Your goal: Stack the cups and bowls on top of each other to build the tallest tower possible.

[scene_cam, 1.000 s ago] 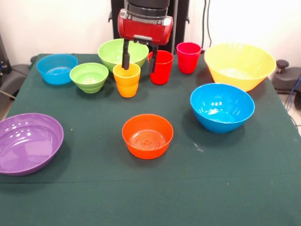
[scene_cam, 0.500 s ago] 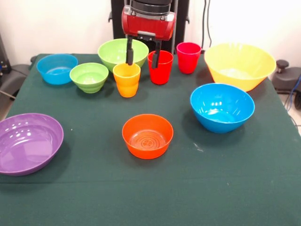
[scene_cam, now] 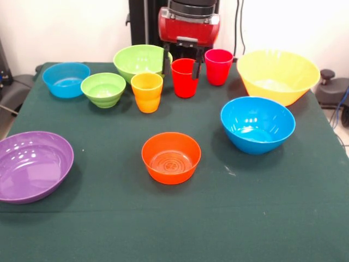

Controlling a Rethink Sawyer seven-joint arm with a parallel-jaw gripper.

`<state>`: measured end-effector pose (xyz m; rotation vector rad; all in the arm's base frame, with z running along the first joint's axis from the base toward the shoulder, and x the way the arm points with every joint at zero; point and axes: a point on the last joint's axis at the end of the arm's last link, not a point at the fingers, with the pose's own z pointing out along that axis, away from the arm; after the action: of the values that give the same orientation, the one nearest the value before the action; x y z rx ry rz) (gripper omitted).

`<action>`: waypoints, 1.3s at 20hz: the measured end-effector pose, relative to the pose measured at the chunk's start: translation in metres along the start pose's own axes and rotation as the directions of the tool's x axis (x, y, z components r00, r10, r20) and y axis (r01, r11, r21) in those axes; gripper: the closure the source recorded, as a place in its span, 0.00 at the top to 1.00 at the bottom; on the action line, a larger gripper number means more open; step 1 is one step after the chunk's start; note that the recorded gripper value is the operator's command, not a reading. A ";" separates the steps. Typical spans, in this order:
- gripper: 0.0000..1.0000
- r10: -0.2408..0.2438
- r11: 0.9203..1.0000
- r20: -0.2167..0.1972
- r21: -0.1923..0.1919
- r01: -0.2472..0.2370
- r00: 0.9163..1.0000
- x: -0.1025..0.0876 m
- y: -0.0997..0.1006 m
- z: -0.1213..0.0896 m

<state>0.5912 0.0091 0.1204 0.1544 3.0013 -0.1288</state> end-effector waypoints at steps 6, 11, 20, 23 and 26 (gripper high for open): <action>1.00 -0.017 1.000 -0.013 -0.007 0.017 1.000 0.005 0.011 0.005; 1.00 -0.016 1.000 -0.016 -0.008 0.016 1.000 0.006 0.011 0.007; 1.00 -0.011 1.000 -0.019 0.008 0.011 1.000 0.008 0.005 0.006; 1.00 -0.006 1.000 -0.016 0.015 0.006 1.000 0.008 0.001 0.004; 1.00 0.001 1.000 -0.015 0.024 -0.001 1.000 0.009 -0.004 0.002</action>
<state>0.5822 0.0056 0.1171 0.1599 3.0154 -0.1646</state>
